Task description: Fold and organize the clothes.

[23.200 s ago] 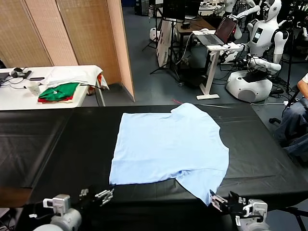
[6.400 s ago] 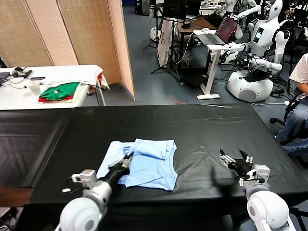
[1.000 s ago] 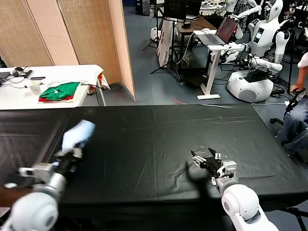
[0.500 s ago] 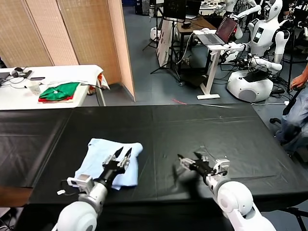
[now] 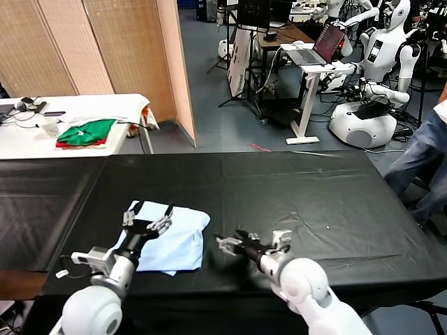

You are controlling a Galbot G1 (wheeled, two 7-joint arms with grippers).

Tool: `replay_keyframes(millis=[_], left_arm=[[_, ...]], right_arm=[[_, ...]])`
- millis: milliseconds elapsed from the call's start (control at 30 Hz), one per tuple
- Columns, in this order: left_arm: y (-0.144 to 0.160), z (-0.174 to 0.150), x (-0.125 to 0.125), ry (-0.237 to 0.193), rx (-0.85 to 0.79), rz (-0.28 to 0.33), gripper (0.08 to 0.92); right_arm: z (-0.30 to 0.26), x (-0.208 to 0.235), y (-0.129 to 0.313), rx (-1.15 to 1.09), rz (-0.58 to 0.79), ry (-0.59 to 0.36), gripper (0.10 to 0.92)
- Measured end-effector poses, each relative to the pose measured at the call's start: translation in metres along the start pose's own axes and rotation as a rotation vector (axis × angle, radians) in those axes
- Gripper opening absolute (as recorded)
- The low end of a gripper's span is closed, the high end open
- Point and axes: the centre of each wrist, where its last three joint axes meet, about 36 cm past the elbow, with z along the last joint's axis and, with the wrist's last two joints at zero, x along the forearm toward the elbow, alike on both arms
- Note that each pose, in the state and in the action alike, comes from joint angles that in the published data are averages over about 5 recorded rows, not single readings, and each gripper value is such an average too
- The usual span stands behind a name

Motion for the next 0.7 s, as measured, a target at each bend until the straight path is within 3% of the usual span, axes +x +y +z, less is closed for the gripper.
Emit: replay_keyframes(millis=[400,500,700], left_arm=[[0.003,0.008,0.006,0.02,-0.008,-0.037,0.907],[0.005,0.008,0.008,0.022,-0.01,-0.046,0.907],[0.008,0.007,0.008,0.021,-0.011,-0.055,0.907]], right_arm=[[0.014,-0.023,0.028,-0.018,-0.096,0.091,0.894],[0.016,-0.024,0.031,-0.04,-0.091,0.106,0.784],[0.018,-0.015,0.033,-0.135,-0.08,0.174,0.408]])
